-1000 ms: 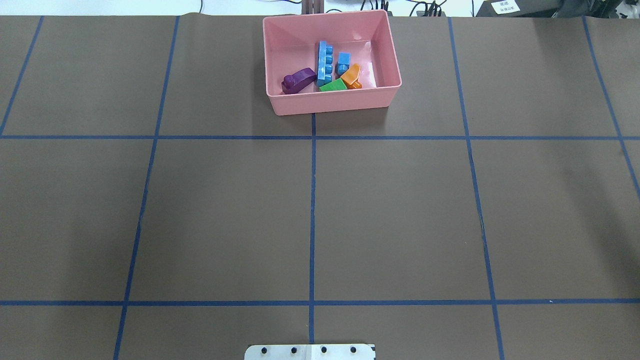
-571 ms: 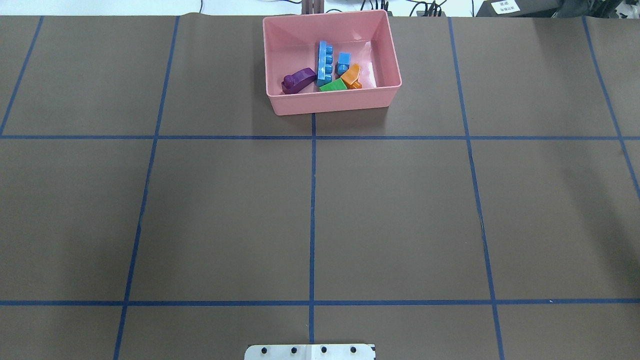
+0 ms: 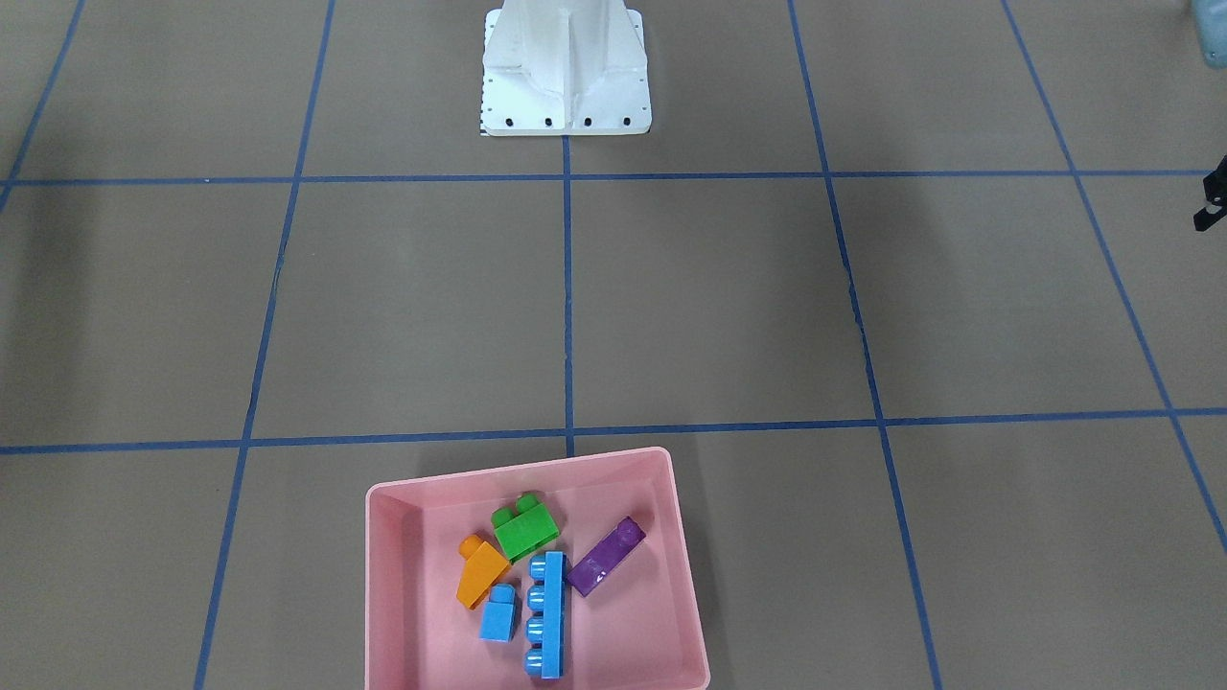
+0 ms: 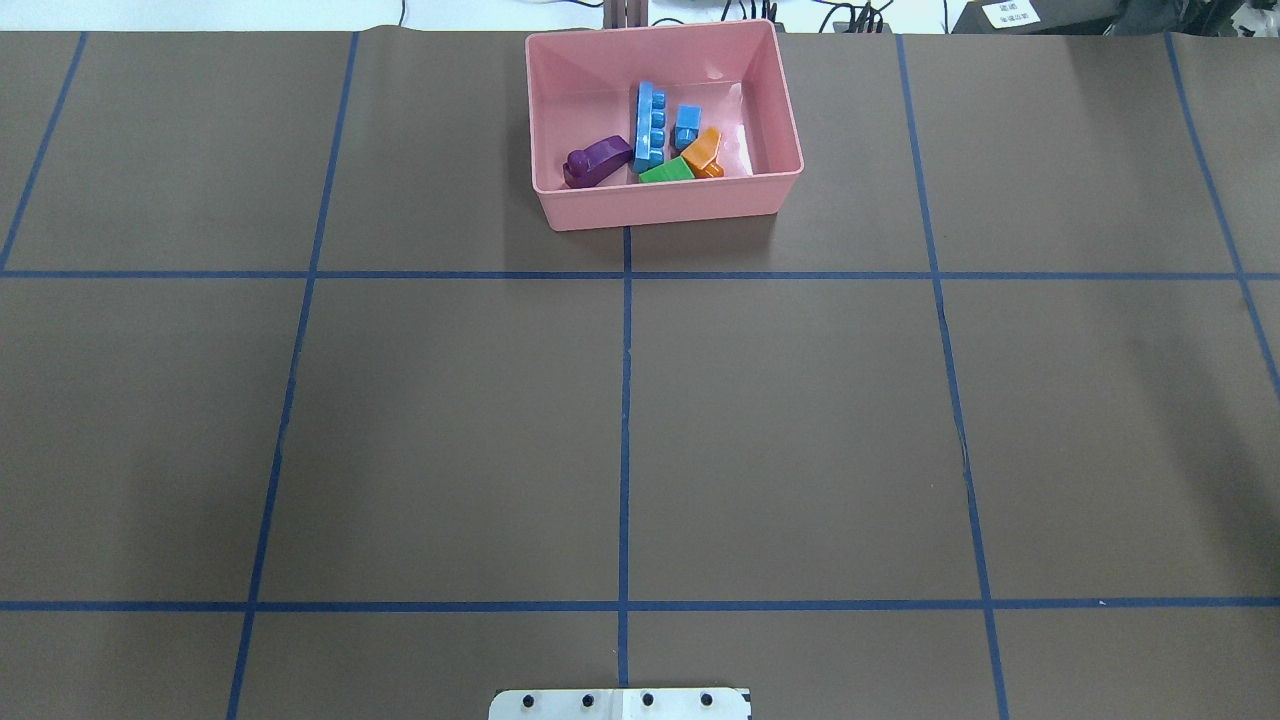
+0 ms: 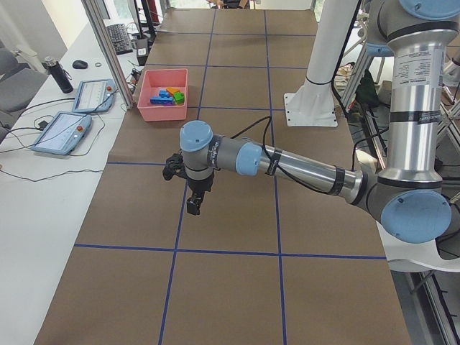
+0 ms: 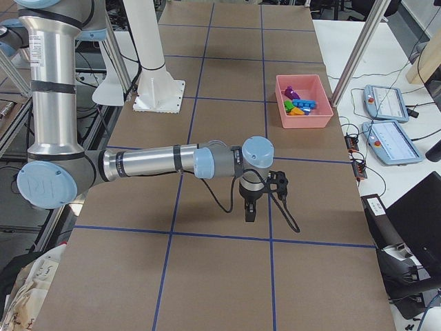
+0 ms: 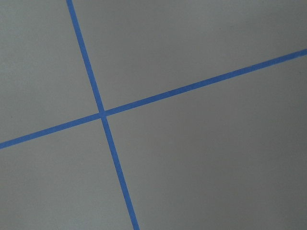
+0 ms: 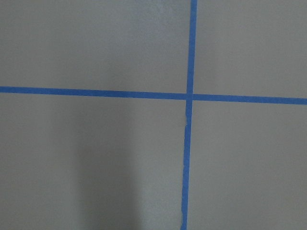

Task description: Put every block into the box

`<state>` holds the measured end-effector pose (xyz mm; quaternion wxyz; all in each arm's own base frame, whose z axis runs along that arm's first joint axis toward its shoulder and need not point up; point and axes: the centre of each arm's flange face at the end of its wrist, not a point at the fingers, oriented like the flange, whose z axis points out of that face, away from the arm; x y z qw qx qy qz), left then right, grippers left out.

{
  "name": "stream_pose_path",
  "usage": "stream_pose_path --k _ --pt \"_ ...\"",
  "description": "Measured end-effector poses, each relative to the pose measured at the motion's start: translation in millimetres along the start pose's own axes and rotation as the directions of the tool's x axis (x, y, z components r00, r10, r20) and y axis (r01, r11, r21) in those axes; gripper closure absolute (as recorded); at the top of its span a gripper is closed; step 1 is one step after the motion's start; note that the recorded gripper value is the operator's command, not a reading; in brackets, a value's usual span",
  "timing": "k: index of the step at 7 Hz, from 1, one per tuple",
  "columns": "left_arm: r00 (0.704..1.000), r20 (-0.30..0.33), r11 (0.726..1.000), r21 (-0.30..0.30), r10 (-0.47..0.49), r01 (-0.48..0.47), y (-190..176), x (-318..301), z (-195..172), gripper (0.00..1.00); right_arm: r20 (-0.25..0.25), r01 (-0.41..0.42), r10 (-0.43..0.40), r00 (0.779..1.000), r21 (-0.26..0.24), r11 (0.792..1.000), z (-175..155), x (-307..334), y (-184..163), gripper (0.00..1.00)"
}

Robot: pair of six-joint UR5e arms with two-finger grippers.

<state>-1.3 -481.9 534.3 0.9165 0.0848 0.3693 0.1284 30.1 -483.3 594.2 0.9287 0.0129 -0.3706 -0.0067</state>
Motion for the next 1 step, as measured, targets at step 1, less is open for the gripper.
stream_pose_path --k 1 --pt "1.0 -0.001 1.0 0.001 0.002 -0.002 0.5 0.3 -0.6 0.0 0.003 0.002 -0.002 1.0 0.002 1.0 0.1 -0.2 -0.1 0.0"
